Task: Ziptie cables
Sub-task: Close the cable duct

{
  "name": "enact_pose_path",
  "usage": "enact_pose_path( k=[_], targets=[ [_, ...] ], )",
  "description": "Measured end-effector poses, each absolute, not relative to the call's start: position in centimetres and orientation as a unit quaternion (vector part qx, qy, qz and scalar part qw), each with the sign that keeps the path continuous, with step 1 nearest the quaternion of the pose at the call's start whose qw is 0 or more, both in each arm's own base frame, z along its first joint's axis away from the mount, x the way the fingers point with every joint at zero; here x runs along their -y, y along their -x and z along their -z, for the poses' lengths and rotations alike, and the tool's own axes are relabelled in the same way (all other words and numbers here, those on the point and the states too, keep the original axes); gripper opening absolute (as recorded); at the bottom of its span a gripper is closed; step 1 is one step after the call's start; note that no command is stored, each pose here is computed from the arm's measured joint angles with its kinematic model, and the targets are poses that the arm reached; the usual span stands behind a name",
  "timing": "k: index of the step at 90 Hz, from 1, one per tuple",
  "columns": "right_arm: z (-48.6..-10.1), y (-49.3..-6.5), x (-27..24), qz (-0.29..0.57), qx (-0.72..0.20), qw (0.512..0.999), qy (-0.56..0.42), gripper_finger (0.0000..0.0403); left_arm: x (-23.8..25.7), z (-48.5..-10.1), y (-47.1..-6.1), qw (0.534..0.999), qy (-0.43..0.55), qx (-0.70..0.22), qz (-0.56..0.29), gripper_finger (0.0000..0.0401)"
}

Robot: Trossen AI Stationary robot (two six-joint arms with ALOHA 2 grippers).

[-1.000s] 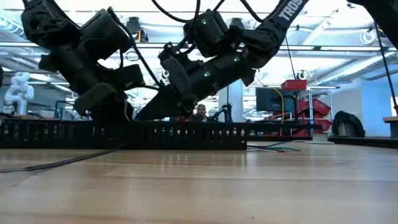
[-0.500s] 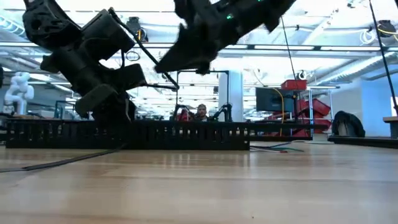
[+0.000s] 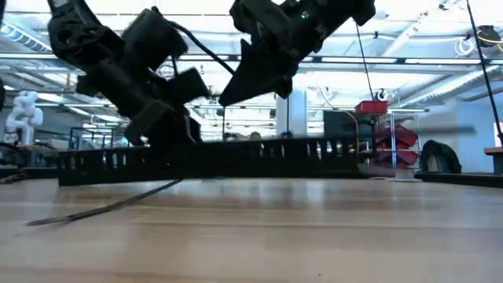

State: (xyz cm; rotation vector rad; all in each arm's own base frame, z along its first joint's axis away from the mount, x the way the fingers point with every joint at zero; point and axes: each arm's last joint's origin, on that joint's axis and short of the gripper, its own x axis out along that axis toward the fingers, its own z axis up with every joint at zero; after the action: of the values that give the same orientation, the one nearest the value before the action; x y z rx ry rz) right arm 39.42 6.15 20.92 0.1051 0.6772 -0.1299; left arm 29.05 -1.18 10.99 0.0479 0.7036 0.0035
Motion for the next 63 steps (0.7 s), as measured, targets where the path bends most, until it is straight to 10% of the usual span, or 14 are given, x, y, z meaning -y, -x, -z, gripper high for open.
enact_pose_path(
  k=[63],
  targets=[
    [-19.9,-38.4,-7.0,0.119,-0.362,0.924,-0.034,0.0,0.8,-14.9,-28.4,0.911,0.014,-0.412,0.002,0.0285]
  ],
)
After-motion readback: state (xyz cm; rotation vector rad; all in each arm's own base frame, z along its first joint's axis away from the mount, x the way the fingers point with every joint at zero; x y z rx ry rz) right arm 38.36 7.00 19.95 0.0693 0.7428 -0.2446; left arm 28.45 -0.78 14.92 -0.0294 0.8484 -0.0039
